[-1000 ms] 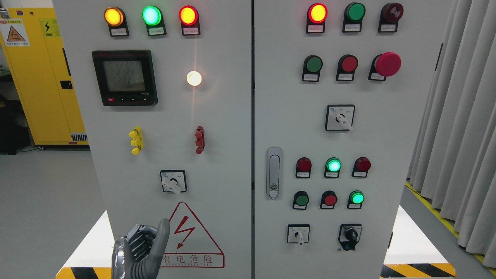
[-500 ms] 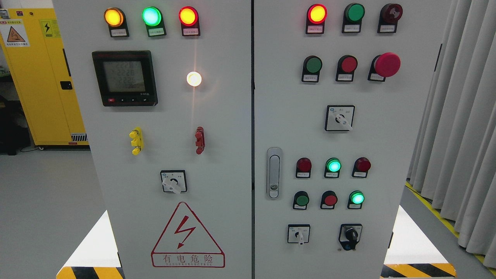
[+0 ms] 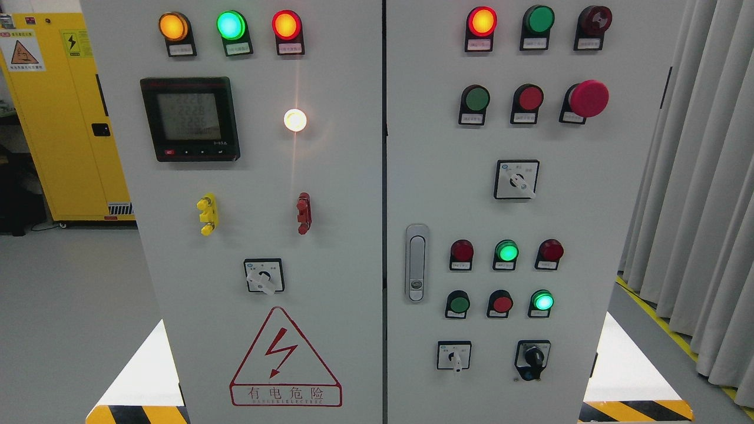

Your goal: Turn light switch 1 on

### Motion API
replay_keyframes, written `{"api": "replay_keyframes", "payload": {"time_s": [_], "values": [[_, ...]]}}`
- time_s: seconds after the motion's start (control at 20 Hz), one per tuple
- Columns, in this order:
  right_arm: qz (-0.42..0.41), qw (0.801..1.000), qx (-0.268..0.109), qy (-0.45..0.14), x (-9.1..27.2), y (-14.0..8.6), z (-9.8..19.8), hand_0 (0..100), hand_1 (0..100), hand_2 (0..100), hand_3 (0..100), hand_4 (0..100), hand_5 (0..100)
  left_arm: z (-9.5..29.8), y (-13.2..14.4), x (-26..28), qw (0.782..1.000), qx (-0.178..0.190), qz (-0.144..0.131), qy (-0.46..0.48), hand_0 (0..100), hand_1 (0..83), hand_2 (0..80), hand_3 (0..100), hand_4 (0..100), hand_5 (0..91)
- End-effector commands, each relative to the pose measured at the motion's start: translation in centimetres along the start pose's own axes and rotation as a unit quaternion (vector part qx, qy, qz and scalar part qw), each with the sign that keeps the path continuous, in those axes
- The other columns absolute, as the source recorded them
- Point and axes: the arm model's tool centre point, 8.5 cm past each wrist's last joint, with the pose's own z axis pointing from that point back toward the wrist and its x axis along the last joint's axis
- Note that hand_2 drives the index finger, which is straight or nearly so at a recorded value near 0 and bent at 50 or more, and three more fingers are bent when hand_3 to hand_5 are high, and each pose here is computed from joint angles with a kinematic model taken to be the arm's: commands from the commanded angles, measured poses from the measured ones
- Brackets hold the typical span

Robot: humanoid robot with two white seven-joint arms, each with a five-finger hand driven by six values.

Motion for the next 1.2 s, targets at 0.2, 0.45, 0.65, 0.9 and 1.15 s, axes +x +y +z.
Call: {"api": "replay_keyframes", "payload": {"time_s": [0.2,0.45,0.65,0.9,1.15], "values": [[0.000,1.000,0.000,0.000,0.0,0.0,0.0,0,50,4,0,0,0,18.5,-0.3,-21.8,0.878,-0.047,0.016,0.475,14,31.9,0.3,12,4,0.0],[0.000,1.000,0.000,0.000,0.0,0.0,0.0,0,50,4,0,0,0,20.3,-2.7,-22.8,0.831,-0.108,0.017,0.546,17,29.1,0.0,0,0,0.0],[0.000,1.000,0.000,0.000,0.0,0.0,0.0,0,50,4,0,0,0,21.0,-2.9,-23.1,0.826,-0.081,0.007,0.557,19,22.5,0.0,0,0,0.0],[0.000,1.000,0.000,0.000,0.0,0.0,0.0,0,50,4,0,0,0,20.1,-3.7,-23.1,0.827,-0.066,0.005,0.558,21,15.5,0.0,0,0,0.0],[0.000,1.000,0.000,0.000,0.0,0.0,0.0,0,50,4,0,0,0,19.7,-3.9,-23.0,0.828,-0.052,0.024,0.558,21,14.1,0.0,0,0,0.0]]}}
